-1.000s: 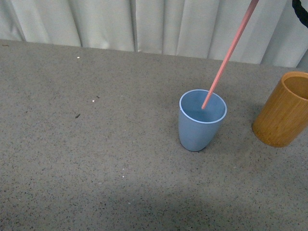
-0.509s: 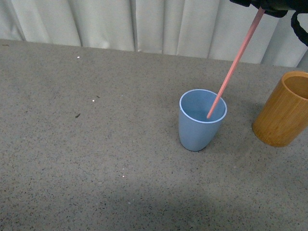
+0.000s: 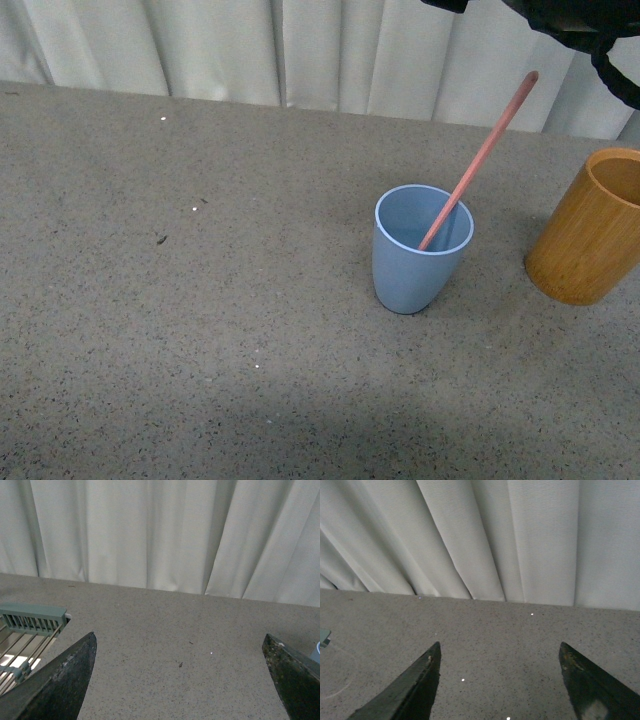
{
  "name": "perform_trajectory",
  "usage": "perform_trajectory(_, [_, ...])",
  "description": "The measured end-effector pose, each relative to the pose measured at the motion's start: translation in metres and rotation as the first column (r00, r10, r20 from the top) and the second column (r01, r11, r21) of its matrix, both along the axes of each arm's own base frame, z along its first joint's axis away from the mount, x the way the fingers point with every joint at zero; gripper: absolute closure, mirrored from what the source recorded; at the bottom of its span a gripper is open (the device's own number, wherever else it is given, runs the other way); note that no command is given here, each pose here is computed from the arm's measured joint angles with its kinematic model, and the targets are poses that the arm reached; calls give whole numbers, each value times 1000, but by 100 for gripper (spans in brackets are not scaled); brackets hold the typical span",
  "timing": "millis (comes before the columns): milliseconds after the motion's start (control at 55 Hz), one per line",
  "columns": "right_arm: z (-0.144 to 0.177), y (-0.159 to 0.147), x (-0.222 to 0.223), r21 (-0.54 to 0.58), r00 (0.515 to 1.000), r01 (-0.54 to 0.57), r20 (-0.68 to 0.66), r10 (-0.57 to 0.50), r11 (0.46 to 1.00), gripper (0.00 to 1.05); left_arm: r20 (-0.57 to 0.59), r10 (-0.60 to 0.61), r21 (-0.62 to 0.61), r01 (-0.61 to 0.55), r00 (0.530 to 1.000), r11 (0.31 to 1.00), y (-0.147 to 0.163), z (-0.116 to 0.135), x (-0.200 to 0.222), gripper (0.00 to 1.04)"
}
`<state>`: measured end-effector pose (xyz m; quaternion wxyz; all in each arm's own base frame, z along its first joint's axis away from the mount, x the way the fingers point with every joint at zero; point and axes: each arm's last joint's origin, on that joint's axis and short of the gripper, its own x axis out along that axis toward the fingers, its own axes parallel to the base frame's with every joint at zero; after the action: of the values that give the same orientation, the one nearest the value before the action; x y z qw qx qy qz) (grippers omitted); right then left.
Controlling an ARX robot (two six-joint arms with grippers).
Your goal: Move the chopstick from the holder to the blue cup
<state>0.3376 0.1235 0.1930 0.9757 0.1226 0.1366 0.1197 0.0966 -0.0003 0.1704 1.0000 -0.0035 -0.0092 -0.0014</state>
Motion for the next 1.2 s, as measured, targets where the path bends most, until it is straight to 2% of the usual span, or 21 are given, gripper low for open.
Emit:
perform_trajectory(91, [7,-11,-8,-1,999,39,21,-39,999,9,0,0,0,0,1000,1000,0,0,0,7])
perform_trajectory(127, [9,-16,-14,-19,995,85,62,-84,996,10,0,0,0,0,1000,1000,0,0,0,7])
perform_trajectory(182, [13,-34,-31,-68,964,198,193,-182,978,20,0,-1,0,1,1000,1000,0,0,0,7])
perform_trajectory(236, [14,-57,-56,-120,945,231,265,-193,966,31,0,0,0,0,1000,1000,0,0,0,7])
perform_trajectory(273, [12,-77,-80,-148,940,242,279,-195,959,40,0,0,0,0,1000,1000,0,0,0,7])
perform_trajectory(382, [-5,-110,-133,-197,951,240,242,-190,951,58,0,0,0,0,1000,1000,0,0,0,7])
perform_trajectory(545, [-32,-123,-200,-236,967,240,139,-211,942,83,-1,-1,0,1,1000,1000,0,0,0,7])
perform_trajectory(618, [-36,-123,-227,-229,963,237,182,-197,944,99,0,0,0,0,1000,1000,0,0,0,7])
perform_trajectory(655, [-34,-123,-233,-225,956,245,216,-197,943,104,0,1,0,-1,1000,1000,0,0,0,7])
perform_trajectory(745, [-28,-123,-240,-203,934,263,297,-197,943,104,-1,0,0,0,1000,1000,0,0,0,7])
perform_trajectory(1000, [-28,-123,-240,-203,934,264,299,-197,943,104,0,0,0,0,1000,1000,0,0,0,7])
perform_trajectory(1018, [-28,-123,-240,-204,934,264,299,-197,943,102,0,0,0,0,1000,1000,0,0,0,7])
perform_trajectory(1200, [-28,-123,-240,-204,934,264,299,-197,943,60,0,0,0,0,1000,1000,0,0,0,7])
